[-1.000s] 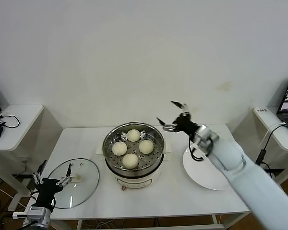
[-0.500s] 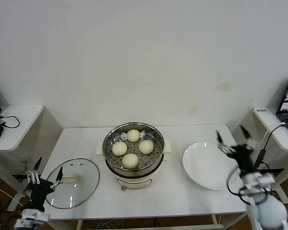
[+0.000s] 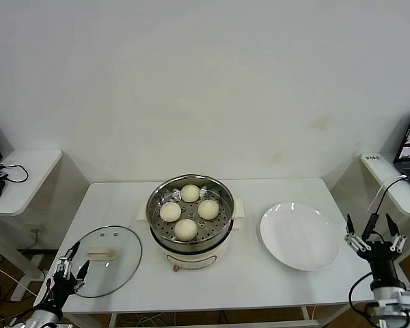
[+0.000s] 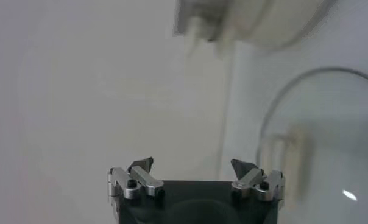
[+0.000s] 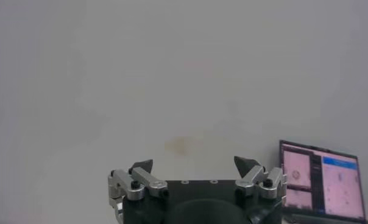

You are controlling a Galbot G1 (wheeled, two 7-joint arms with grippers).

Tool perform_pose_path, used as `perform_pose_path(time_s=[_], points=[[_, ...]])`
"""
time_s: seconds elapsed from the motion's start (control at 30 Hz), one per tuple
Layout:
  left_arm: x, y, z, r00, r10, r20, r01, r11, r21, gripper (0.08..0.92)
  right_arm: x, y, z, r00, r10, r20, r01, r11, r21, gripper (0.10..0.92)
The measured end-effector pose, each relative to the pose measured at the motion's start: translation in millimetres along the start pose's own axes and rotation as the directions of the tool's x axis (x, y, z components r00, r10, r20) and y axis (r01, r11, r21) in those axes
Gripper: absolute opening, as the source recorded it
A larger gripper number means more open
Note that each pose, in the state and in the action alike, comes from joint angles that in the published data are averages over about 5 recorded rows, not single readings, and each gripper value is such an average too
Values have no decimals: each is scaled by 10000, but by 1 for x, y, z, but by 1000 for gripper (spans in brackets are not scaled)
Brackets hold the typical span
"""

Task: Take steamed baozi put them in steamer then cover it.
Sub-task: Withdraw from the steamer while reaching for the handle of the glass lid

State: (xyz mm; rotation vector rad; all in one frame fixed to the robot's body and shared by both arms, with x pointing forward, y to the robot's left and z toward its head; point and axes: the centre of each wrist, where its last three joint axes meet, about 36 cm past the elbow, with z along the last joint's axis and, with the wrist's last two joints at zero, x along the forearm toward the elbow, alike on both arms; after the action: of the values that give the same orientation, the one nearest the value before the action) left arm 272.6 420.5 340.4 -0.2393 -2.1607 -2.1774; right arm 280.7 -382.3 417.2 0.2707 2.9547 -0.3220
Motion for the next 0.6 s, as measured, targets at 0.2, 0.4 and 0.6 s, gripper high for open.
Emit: perform_pose_path(time_s=[0.2,0.4,0.6], points=[[-8,-10,4,9990,421,164,-407,9963,-763,823,14,-1,0,9996,211,-176,-210,9998,39,823],[-22,-17,9,9975,642,286,-604,9912,-1180,823,25,0,-1,9991,302,-285,-300,9995,66,823],[-38,-20,14,9968,726,335,-672,9878,-1406,823,32,2,0,9986,348,-401,-344,9994,94,823]])
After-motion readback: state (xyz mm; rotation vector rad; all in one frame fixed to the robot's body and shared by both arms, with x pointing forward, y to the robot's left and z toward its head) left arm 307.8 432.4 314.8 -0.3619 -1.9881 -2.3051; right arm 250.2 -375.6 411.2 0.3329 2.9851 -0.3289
